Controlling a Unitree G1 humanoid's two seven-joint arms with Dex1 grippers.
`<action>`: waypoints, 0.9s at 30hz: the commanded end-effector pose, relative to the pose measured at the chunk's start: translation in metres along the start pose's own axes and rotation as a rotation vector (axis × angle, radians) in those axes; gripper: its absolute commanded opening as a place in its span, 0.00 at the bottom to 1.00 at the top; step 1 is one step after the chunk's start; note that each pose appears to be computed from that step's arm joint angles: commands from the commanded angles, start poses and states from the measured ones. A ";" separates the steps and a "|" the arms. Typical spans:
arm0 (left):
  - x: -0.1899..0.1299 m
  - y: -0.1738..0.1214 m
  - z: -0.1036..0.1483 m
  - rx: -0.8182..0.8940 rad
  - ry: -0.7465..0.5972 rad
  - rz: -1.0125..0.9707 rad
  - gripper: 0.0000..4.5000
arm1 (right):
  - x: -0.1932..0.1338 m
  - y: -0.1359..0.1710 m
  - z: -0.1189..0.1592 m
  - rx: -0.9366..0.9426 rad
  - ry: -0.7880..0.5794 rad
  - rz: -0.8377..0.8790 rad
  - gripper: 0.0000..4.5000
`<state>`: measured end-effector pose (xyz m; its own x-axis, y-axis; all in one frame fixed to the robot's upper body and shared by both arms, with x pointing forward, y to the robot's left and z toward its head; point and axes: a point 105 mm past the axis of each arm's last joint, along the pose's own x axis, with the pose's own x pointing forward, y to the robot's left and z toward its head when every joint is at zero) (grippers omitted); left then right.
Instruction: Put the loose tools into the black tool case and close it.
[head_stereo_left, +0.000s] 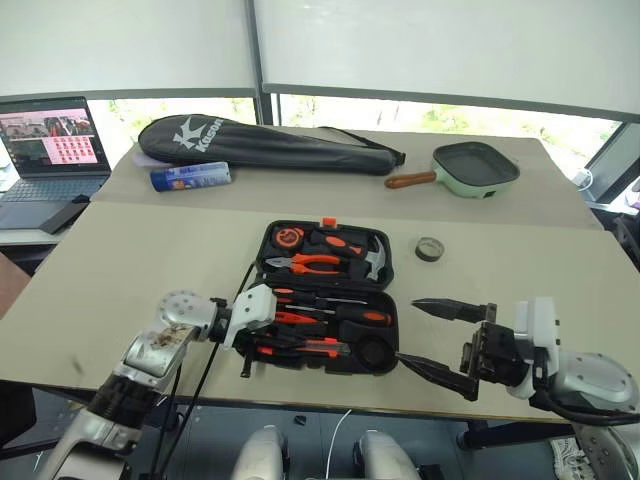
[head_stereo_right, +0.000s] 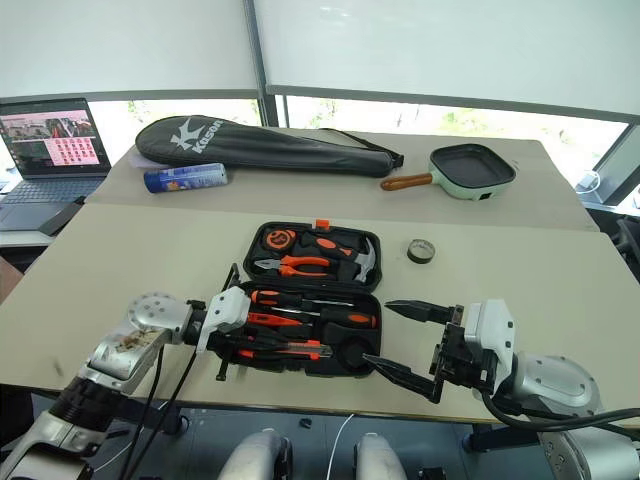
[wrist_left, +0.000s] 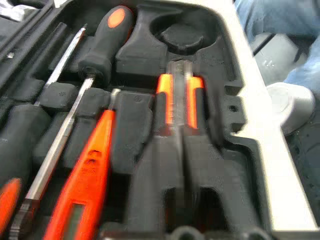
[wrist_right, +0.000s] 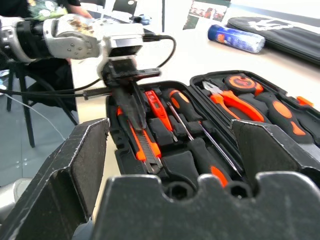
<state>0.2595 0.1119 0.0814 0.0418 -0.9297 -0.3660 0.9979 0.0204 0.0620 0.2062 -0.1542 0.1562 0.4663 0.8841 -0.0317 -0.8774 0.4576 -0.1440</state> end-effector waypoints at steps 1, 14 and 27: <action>-0.030 0.015 0.024 0.029 -0.181 0.141 0.43 | -0.026 -0.022 0.007 -0.082 -0.033 -0.153 1.00; -0.125 0.017 0.050 -0.089 -0.431 0.457 0.99 | -0.089 -0.065 -0.047 -0.075 0.073 -0.591 1.00; -0.096 0.019 0.066 -0.084 -0.478 0.343 0.99 | 0.004 -0.162 -0.031 -0.126 0.539 -0.261 1.00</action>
<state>0.2725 0.1792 0.1720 0.3711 -0.9220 0.1104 0.9281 0.3723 -0.0107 0.3487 -0.2204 0.1591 0.7076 0.5924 -0.3852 -0.7056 0.6220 -0.3395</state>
